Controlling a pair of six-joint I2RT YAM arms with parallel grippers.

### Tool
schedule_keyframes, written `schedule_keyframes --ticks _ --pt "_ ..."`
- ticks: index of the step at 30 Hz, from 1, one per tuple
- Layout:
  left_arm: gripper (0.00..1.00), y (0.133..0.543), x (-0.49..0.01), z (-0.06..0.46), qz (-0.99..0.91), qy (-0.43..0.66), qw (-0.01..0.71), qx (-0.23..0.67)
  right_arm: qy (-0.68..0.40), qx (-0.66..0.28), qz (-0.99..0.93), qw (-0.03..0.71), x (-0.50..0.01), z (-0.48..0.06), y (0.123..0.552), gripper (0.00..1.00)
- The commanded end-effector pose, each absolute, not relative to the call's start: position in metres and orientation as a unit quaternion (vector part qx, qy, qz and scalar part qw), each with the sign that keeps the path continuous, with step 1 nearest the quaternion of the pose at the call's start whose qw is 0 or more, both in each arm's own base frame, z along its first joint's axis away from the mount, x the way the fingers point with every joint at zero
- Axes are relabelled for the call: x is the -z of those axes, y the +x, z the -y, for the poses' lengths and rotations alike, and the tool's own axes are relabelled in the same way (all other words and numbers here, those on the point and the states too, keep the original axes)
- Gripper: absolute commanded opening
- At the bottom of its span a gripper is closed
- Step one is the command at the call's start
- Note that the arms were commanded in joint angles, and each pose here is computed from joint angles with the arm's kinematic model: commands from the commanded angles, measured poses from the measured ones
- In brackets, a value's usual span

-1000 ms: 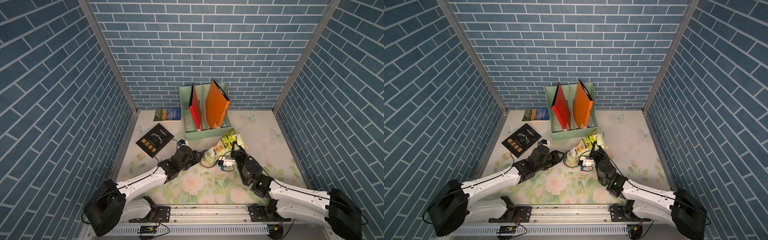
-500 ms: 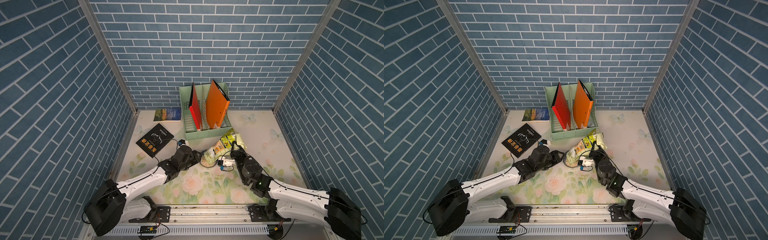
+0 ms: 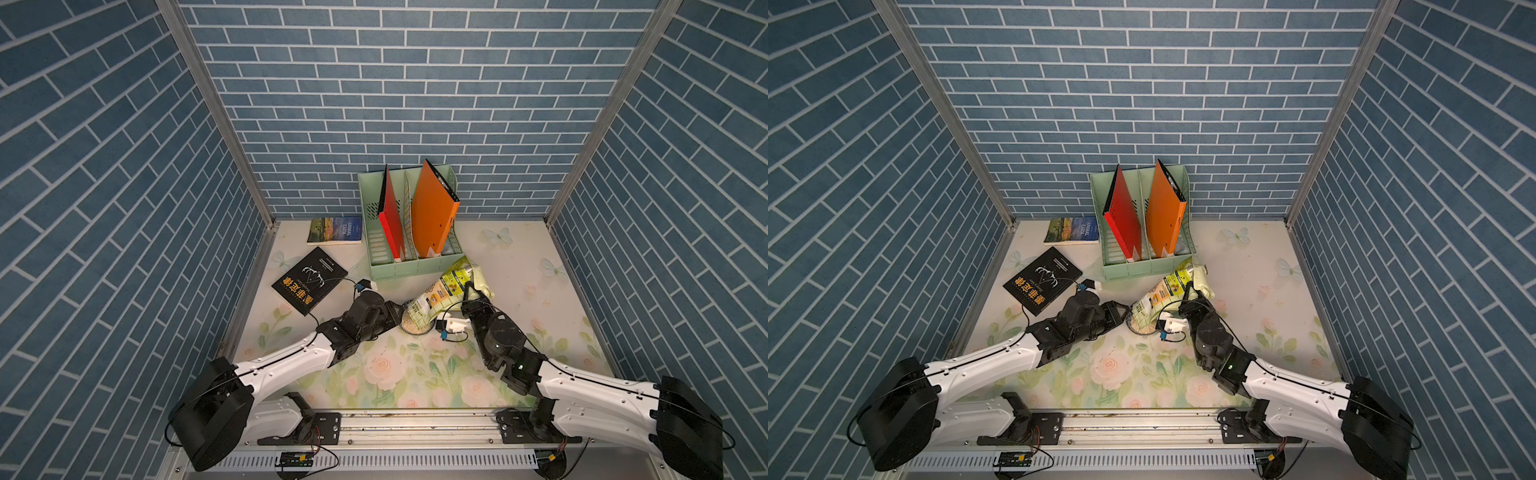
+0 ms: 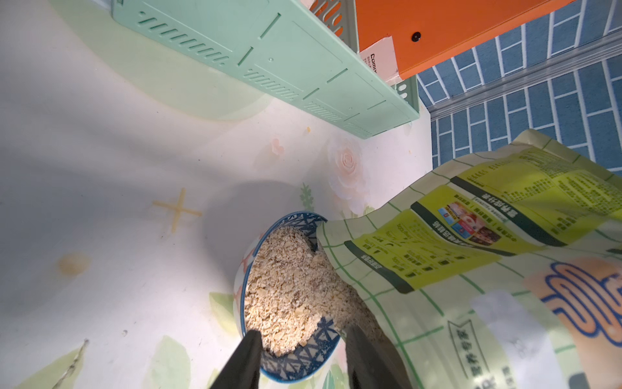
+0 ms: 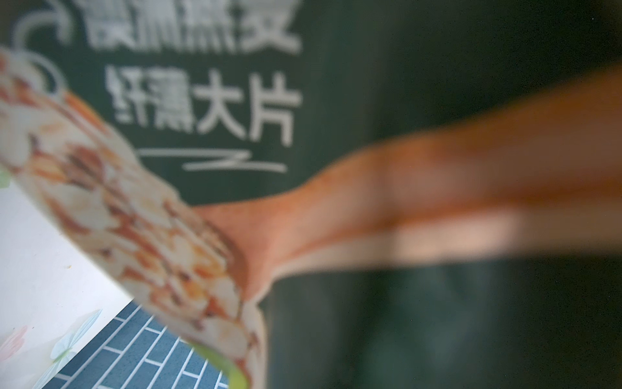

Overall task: Pour the oats into the breakfast bowl
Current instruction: Pour the oats into the bowl.

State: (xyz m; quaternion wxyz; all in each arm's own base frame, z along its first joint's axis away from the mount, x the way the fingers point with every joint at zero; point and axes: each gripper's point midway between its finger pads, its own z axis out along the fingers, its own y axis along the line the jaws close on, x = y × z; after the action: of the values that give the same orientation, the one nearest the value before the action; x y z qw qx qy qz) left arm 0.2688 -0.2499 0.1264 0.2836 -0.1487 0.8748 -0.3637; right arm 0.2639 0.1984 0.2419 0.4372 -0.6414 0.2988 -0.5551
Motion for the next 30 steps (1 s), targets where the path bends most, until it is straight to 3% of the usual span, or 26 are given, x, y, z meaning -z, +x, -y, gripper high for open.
schedule_keyframes --ticks 1,3,5,8,11,13,16,20,22,25,30 --pt "0.46 0.27 -0.124 0.247 -0.875 -0.151 0.287 0.36 -0.552 0.553 -0.336 0.526 -0.305 -0.192 0.26 0.0" --pt "0.46 0.27 -0.123 0.248 -0.877 -0.15 0.285 0.357 -0.533 0.55 -0.342 0.545 -0.317 -0.19 0.258 0.0" --pt "0.47 0.27 -0.123 0.247 -0.876 -0.152 0.285 0.359 -0.569 0.553 -0.332 0.511 -0.297 -0.194 0.261 0.0" --pt "0.46 0.27 -0.123 0.248 -0.876 -0.152 0.284 0.359 -0.535 0.553 -0.341 0.54 -0.314 -0.187 0.26 0.0" --pt "0.46 0.27 -0.124 0.247 -0.875 -0.153 0.285 0.361 -0.575 0.554 -0.323 0.508 -0.3 -0.194 0.262 0.0" --pt "0.46 0.271 -0.124 0.248 -0.877 -0.15 0.285 0.358 -0.532 0.554 -0.335 0.546 -0.326 -0.19 0.26 0.0" --pt "0.46 0.271 -0.123 0.247 -0.876 -0.151 0.285 0.357 -0.582 0.551 -0.321 0.505 -0.296 -0.196 0.262 0.0" --pt "0.46 0.269 -0.121 0.247 -0.878 -0.152 0.282 0.355 -0.542 0.549 -0.335 0.541 -0.318 -0.189 0.26 0.0" --pt "0.46 0.27 -0.12 0.246 -0.878 -0.153 0.283 0.355 -0.568 0.554 -0.328 0.513 -0.306 -0.19 0.263 0.0" --pt "0.46 0.271 -0.123 0.248 -0.878 -0.149 0.285 0.355 -0.536 0.552 -0.337 0.543 -0.324 -0.186 0.26 0.0" --pt "0.46 0.271 -0.122 0.25 -0.878 -0.148 0.28 0.358 -0.55 0.553 -0.334 0.529 -0.315 -0.189 0.263 0.0"
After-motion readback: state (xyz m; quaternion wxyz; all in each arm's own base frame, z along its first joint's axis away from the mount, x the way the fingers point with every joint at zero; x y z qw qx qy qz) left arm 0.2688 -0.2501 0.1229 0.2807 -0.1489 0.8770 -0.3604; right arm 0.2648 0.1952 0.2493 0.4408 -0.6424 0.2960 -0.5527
